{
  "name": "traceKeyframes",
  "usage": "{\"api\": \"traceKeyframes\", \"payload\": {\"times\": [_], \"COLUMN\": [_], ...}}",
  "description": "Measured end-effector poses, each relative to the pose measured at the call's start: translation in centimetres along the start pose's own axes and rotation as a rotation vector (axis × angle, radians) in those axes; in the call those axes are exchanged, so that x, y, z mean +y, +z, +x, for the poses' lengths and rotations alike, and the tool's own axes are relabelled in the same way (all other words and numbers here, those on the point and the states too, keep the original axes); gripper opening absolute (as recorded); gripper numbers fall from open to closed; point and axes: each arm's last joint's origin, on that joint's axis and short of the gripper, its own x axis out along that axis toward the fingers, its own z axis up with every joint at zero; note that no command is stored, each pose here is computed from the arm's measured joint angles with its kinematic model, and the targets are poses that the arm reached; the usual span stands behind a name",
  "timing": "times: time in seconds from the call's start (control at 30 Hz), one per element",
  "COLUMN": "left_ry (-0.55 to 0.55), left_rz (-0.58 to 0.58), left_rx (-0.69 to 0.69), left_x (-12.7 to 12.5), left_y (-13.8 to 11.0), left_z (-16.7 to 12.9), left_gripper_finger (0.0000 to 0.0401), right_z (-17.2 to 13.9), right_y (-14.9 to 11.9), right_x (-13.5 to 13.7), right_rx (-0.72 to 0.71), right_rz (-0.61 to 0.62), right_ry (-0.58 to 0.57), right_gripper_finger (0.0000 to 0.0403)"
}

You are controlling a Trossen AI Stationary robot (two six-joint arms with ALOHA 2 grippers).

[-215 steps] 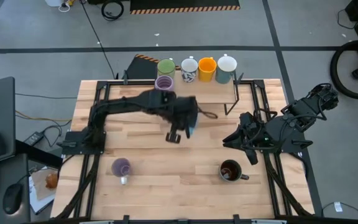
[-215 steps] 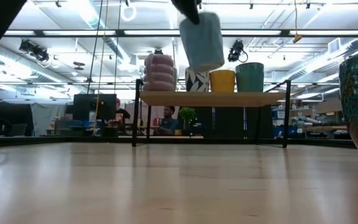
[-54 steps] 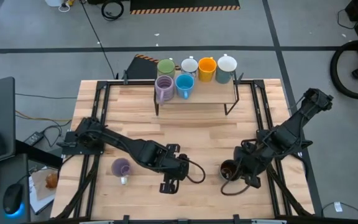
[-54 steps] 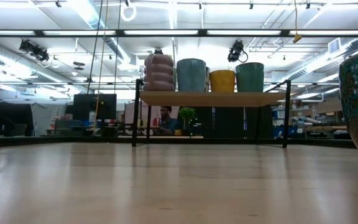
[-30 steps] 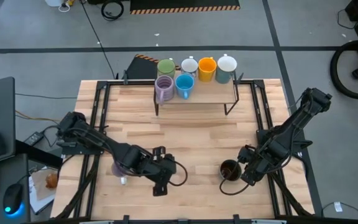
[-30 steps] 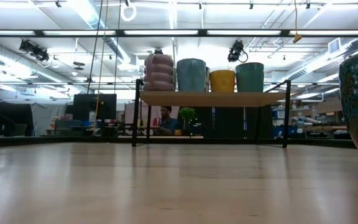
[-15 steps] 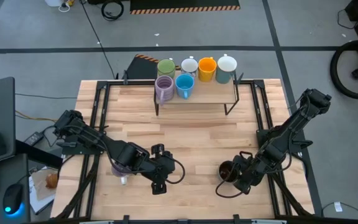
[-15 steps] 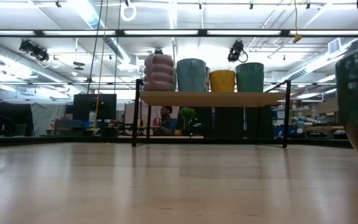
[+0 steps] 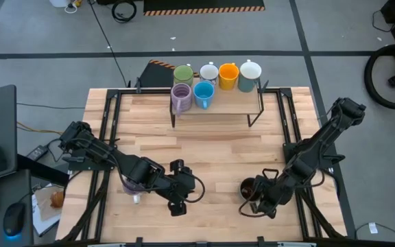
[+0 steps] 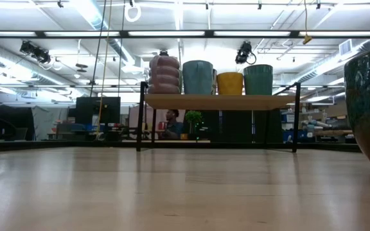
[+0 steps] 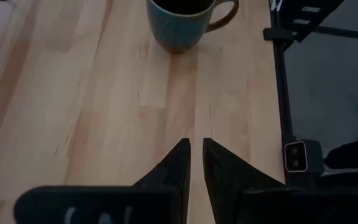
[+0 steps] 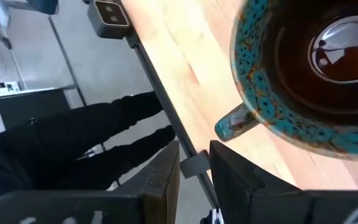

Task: Place coffee mugs
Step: Put the brown patterned mug on the shelf

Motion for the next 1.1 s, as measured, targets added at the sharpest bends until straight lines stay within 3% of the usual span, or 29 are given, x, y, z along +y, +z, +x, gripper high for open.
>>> {"api": "traceKeyframes", "payload": {"times": [0.1,0.33,0.43,0.57,0.67,0.83,1.1], "left_ry": [-0.004,0.006,0.012,0.016,0.018,0.018,0.025], "left_rz": [-0.003,0.000,0.002,0.014,0.014,0.009,0.007], "left_rx": [-0.009,-0.017,-0.020,-0.020,-0.019,-0.020,-0.020], "left_x": [0.0,0.1,0.2,0.3,0.4,0.4,0.7], "left_y": [0.1,0.2,0.2,0.3,0.3,0.3,0.5], "left_z": [0.0,0.1,0.1,0.1,0.1,0.1,0.2], "left_gripper_finger": [0.0047,0.0047,0.0047,0.0047,0.0047,0.0047,0.0047], "right_z": [-0.6,-2.0,-2.6,-2.1,-1.7,-0.9,0.0], "right_y": [0.0,0.3,0.4,0.1,-0.1,-0.2,0.4], "right_x": [0.1,1.4,2.5,3.1,3.1,2.8,4.5], "right_rx": [0.026,0.033,-0.020,0.001,0.080,0.179,0.193], "right_rz": [0.000,-0.119,-0.291,-0.698,-0.819,-0.868,-1.049], "right_ry": [-0.009,-0.182,-0.218,-0.202,-0.183,-0.199,-0.369], "right_gripper_finger": [0.0090,0.0083,0.0082,0.0082,0.0084,0.0119,0.0190]}}
